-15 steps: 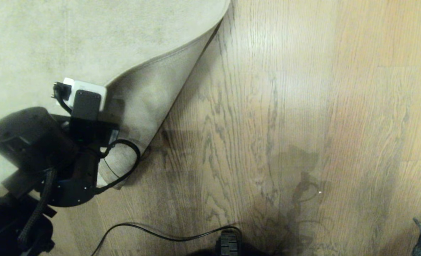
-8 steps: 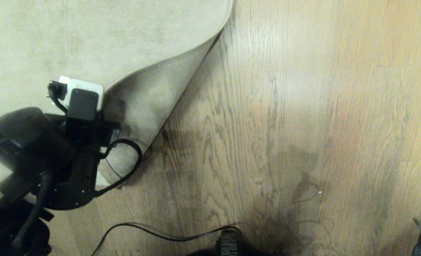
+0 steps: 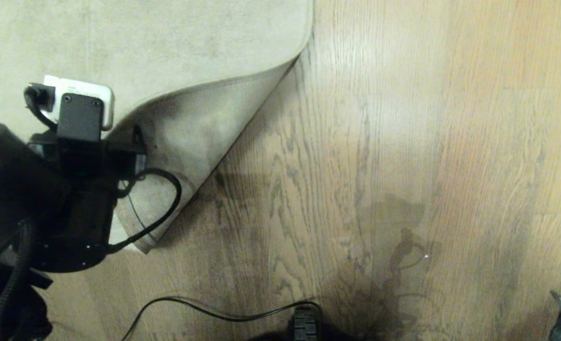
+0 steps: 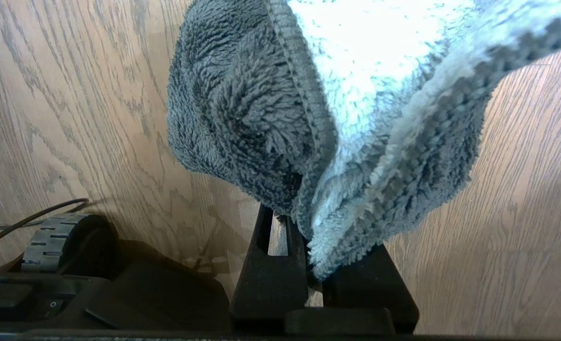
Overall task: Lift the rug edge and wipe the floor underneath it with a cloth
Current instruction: Lay down the carpet
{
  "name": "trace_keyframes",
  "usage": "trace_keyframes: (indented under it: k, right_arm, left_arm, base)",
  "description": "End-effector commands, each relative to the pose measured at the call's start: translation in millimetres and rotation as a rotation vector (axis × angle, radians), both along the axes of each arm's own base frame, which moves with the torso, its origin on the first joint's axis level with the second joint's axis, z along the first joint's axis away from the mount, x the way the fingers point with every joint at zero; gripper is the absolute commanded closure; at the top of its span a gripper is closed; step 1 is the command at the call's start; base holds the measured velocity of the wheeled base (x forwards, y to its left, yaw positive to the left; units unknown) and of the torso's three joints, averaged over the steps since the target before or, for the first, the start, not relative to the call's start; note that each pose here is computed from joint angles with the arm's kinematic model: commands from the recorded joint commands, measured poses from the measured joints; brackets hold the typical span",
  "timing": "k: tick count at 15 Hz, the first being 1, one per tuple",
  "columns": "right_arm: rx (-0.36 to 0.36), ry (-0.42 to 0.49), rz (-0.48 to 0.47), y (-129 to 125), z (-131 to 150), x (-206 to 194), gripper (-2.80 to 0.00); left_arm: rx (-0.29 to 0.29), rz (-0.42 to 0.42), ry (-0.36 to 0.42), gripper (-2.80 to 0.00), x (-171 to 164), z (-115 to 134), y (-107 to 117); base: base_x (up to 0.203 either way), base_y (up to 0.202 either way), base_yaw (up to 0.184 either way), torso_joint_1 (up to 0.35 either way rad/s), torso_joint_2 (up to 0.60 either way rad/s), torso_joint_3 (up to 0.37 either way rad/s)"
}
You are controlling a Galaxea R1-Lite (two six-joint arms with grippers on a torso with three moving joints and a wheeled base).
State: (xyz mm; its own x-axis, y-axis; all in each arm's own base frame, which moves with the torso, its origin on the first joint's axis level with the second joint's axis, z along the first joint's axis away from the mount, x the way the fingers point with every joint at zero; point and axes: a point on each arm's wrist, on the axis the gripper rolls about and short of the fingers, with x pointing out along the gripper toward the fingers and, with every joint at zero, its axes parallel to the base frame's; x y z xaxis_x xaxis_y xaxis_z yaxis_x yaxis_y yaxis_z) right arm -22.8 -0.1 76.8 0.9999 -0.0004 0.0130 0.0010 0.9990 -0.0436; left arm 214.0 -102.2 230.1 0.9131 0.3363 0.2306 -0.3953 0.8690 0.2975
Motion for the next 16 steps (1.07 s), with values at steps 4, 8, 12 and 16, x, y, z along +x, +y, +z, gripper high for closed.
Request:
trace_keyframes:
  k: [4,8,12,16]
  right_arm:
    - [-0.001,0.001,0.000,0.0,0.1,0.1,0.00]
    - [-0.001,0.001,0.000,0.0,0.1,0.1,0.00]
    - [-0.001,0.001,0.000,0.0,0.1,0.1,0.00]
    - [-0.001,0.001,0.000,0.0,0.1,0.1,0.00]
  left_arm:
    - [-0.044,-0.024,-0.101,-2.80,-21.5,24.6,9.8]
    - [-0.027,-0.060,-0.152,-2.80,-30.9,33.7,12.6]
    - [-0.010,-0.087,-0.132,-2.80,-37.7,27.0,9.9]
    - [-0.008,-0.130,-0.121,-2.80,-40.7,24.2,1.8]
  base:
    - [0.000,0.000,0.000,0.000,0.00,0.000]
    - [0.000,0.000,0.000,0.000,0.00,0.000]
    - [0.000,0.000,0.000,0.000,0.00,0.000]
    - [0.000,0.000,0.000,0.000,0.00,0.000]
